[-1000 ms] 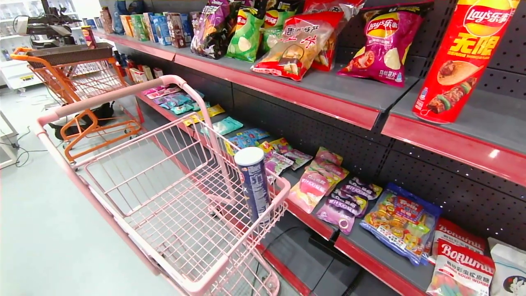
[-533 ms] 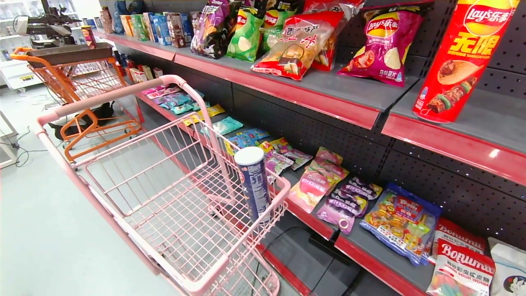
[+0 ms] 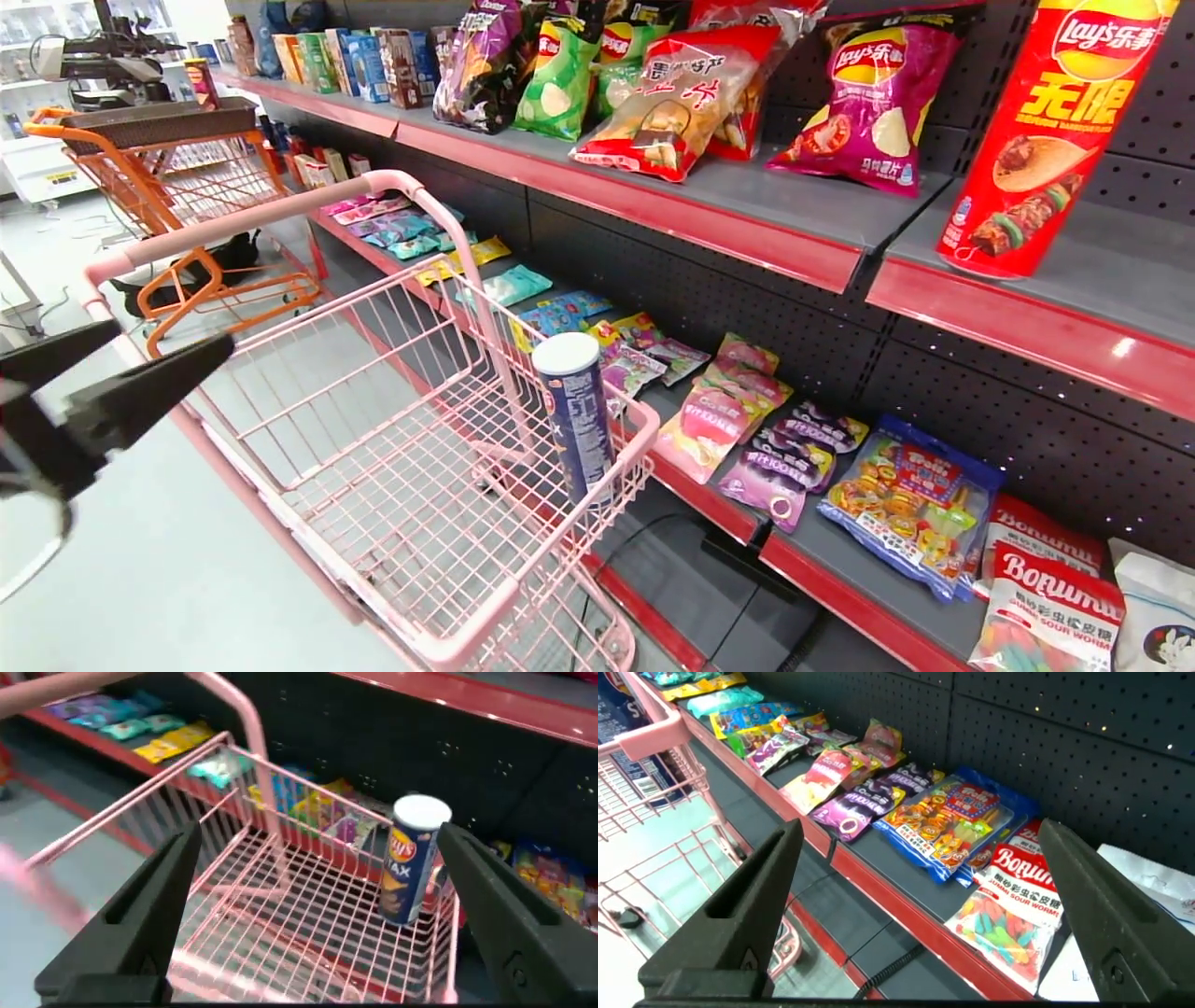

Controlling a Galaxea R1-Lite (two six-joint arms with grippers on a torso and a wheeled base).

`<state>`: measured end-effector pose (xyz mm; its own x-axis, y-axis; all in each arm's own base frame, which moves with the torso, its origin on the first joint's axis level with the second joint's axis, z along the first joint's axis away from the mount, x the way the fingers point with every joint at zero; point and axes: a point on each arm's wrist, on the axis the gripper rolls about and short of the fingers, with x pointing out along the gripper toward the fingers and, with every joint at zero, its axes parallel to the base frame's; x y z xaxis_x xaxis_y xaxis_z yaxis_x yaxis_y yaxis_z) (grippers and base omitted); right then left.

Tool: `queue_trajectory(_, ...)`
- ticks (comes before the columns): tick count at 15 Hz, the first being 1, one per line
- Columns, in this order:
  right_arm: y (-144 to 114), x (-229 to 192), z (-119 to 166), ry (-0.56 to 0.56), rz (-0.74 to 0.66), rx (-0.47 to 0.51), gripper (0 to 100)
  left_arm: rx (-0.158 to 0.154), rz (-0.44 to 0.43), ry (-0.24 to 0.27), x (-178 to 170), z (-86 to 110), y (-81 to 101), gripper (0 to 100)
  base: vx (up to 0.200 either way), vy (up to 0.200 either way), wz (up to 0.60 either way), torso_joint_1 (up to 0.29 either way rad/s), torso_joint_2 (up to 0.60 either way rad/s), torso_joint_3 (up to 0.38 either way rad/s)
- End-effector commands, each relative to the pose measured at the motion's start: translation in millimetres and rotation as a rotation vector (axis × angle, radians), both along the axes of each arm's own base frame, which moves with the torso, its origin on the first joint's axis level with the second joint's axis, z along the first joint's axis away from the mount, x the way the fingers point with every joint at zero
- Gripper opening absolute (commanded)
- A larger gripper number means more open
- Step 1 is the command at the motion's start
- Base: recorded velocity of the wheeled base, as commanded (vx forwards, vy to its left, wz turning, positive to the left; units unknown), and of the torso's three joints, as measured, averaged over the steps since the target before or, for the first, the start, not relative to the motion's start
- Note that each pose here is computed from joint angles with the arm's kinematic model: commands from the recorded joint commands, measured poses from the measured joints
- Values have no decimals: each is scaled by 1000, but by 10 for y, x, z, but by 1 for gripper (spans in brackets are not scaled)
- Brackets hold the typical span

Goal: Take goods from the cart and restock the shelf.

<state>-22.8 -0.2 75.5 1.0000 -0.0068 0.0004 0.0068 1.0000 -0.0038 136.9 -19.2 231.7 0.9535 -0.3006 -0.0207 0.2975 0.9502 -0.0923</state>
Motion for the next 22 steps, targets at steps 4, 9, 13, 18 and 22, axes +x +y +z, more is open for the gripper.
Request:
queue_trajectory(4, 0, 0, 0, 0, -1, -1, 100, 56, -404, 217, 1281, -859, -718, 100, 0, 0, 0, 0, 0, 0)
queue_trajectory(9, 0, 0, 0, 0, -1, -1, 100, 66, -471, 177, 1646, -1136, -1081, 100, 0, 0, 0, 0, 0, 0)
queue_trajectory(13, 0, 0, 0, 0, 1, -1, 100, 69, -497, 198, 1856, -1331, -1235, 100, 0, 0, 0, 0, 0, 0)
queue_trajectory(18, 0, 0, 0, 0, 1, -1, 100, 68, -526, 205, 1991, -1450, -1407, 100, 0, 0, 0, 0, 0, 0)
queue_trajectory(22, 0, 0, 0, 0, 1, -1, 100, 67, -539, 193, 2112, -1505, -1514, 100, 0, 0, 0, 0, 0, 0)
